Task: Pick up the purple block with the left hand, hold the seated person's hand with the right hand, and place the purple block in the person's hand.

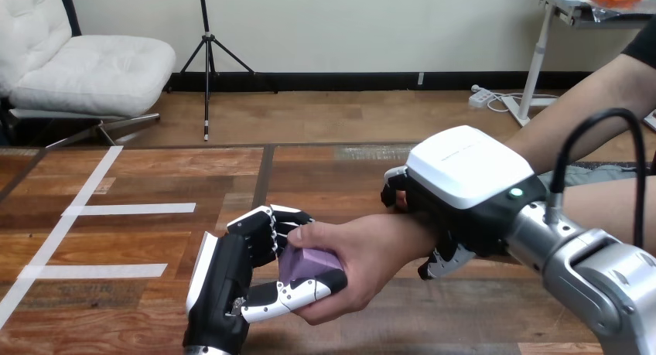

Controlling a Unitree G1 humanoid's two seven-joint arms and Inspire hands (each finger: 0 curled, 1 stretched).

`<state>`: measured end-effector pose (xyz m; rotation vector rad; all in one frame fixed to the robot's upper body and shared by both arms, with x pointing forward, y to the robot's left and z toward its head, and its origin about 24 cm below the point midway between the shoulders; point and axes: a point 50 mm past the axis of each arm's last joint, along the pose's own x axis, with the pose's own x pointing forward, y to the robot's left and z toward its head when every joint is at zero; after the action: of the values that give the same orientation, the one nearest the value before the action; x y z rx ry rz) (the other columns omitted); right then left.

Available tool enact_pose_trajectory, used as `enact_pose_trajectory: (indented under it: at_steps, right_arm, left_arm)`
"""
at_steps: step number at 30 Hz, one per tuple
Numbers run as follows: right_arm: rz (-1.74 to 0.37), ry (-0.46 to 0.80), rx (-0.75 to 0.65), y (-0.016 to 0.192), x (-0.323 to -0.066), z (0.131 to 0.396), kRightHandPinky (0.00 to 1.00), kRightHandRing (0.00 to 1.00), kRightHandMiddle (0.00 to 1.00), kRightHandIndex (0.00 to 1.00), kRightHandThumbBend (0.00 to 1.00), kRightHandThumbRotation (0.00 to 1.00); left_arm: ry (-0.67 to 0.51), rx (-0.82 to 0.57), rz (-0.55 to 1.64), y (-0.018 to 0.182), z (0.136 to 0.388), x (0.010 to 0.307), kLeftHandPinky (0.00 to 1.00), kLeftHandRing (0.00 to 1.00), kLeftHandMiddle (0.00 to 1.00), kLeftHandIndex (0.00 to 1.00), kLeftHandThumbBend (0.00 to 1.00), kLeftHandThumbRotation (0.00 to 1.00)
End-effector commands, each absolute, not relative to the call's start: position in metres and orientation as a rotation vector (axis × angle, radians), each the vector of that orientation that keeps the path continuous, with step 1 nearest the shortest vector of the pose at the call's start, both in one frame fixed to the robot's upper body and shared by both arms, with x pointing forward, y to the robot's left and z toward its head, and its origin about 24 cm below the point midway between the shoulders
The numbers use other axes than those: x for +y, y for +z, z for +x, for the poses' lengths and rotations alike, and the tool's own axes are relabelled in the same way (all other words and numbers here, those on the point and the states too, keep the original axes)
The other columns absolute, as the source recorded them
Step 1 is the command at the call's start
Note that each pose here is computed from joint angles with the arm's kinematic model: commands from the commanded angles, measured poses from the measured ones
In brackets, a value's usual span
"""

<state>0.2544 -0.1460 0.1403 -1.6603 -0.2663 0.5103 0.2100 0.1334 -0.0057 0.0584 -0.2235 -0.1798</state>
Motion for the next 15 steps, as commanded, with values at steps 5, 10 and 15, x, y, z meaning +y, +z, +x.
enact_pose_trajectory:
  at_steps: [5,10,15]
  right_arm:
    - [-1.572,0.332,-0.394,0.167,-0.157,0.249,0.52,0.63,0.68,0.71,0.81,0.04]
    - [-1.531,0.306,-0.402,0.168,-0.160,0.243,0.52,0.64,0.69,0.71,0.78,0.09]
    - [-1.483,0.272,-0.424,0.168,-0.164,0.237,0.52,0.64,0.69,0.72,0.74,0.17]
  left_arm:
    - [-0.293,-0.334,0.120,0.012,0.219,0.125,0.52,0.62,0.68,0.69,0.82,0.27]
    - [-0.311,-0.346,0.096,0.012,0.219,0.125,0.58,0.68,0.74,0.74,0.83,0.31]
    - [-0.317,-0.348,0.057,0.011,0.219,0.124,0.63,0.72,0.77,0.78,0.84,0.33]
